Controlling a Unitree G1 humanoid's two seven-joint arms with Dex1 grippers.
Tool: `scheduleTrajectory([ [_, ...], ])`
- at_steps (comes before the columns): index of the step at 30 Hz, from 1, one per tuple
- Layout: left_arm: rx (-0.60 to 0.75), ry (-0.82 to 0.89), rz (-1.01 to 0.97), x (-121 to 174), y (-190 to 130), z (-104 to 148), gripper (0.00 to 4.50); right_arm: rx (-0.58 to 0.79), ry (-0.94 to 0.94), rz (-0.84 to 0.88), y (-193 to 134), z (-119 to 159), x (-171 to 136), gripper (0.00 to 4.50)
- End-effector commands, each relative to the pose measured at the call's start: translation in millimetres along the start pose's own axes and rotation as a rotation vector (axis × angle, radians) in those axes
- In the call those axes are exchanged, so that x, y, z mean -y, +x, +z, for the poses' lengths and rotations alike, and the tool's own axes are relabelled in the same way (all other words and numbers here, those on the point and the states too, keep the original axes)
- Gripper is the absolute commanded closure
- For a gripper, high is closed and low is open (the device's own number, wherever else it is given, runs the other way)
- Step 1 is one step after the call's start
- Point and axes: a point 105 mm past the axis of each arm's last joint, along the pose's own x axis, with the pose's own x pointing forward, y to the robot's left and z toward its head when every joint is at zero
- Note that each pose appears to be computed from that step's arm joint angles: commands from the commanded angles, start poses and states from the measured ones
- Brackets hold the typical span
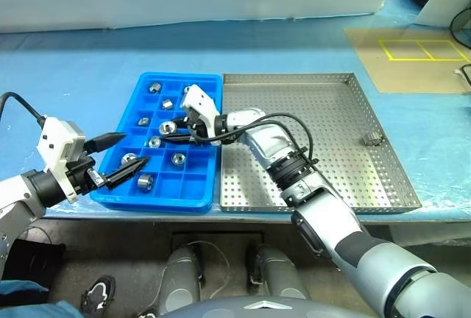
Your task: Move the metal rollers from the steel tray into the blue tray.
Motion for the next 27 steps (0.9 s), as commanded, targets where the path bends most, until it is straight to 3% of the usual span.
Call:
scheduleTrajectory([
  [1, 0.026, 0.025, 0.014, 2, -4, 9, 0.19, 0.066, 0.004, -0.035, -6, 25, 11, 2.81],
  [11, 0.023, 0.014, 0.003, 4, 0, 6, 0.19, -0.001, -0.022, 0.023, -32, 10, 11, 2.81],
  [17, 0.021, 0.01, -0.007, 6, 3, 5, 0.19, -0.063, -0.049, -0.056, -26, -3, 18, 2.81],
  [23, 0.019, 0.009, -0.016, 7, 3, 5, 0.19, -0.07, -0.079, -0.03, -22, -5, 12, 2.81],
  [27, 0.016, 0.006, -0.02, 9, 3, 3, 0.19, -0.091, -0.086, -0.078, -23, -8, 20, 1.45],
])
